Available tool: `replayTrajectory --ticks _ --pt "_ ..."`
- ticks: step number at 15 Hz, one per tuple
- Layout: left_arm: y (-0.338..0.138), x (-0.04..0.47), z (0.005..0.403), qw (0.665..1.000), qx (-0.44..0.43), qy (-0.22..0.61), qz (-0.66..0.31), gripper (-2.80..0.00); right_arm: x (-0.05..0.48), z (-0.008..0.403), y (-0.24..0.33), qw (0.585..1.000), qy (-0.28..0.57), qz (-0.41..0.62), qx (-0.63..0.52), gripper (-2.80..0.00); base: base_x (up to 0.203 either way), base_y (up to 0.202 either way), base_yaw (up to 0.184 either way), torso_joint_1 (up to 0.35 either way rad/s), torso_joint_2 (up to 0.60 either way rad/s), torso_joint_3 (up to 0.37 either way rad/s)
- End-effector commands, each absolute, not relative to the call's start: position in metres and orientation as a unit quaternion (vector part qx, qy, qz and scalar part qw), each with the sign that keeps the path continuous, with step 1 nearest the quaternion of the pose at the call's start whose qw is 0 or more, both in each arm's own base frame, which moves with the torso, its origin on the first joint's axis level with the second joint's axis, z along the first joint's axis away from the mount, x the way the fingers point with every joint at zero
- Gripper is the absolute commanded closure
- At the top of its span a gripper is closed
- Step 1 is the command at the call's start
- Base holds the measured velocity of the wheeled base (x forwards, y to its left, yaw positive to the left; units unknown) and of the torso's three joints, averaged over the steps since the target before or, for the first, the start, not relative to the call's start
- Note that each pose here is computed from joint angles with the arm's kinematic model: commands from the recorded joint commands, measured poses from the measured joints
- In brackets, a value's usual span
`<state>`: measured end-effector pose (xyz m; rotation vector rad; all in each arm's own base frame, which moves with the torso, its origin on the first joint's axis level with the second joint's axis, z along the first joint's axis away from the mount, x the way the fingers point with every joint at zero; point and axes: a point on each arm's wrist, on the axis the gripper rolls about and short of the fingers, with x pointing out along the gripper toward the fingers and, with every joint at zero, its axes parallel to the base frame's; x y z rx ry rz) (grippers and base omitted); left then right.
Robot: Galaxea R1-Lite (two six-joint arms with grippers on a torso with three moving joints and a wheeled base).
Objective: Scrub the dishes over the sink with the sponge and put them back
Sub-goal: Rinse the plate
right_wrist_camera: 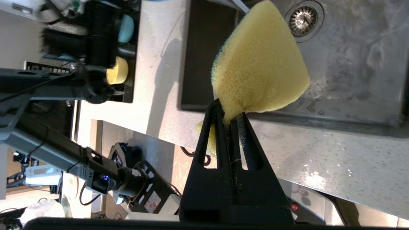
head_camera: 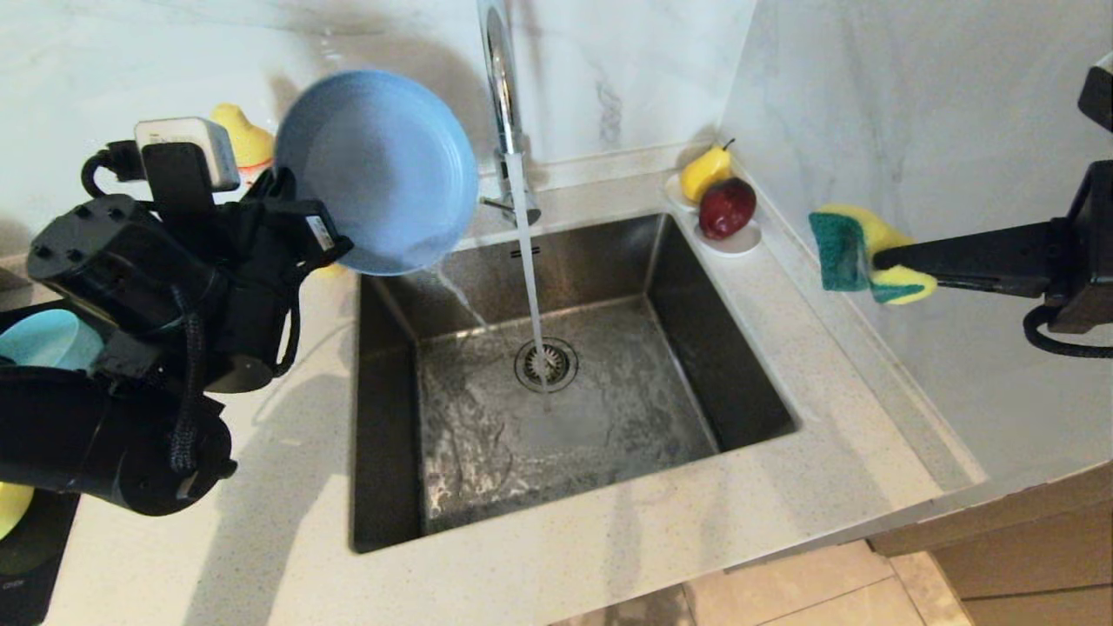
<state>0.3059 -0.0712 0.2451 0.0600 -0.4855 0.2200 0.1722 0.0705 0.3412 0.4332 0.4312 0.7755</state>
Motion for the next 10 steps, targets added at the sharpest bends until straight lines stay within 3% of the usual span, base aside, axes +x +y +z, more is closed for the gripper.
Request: replayTrajectory --ticks 1,6,10 --pt "-0.071 0.302 0.247 0.961 0.04 -0.251 0.113 0.0 0.177 0.337 0.071 0.88 0.216 0.368 0.21 0.0 0.0 0.0 0.0 0.0 0.0 0.0" --pt "-0.071 0.29 0.24 0.962 0.109 -0.237 0.086 0.0 0.176 0.338 0.07 0.88 0.213 0.37 0.21 0.0 0.0 0.0 0.0 0.0 0.0 0.0" --pt "-0.069 0.294 0.234 0.964 0.103 -0.225 0.095 0.0 0.173 0.339 0.069 0.879 0.212 0.371 0.21 0.0 0.0 0.0 0.0 0.0 0.0 0.0"
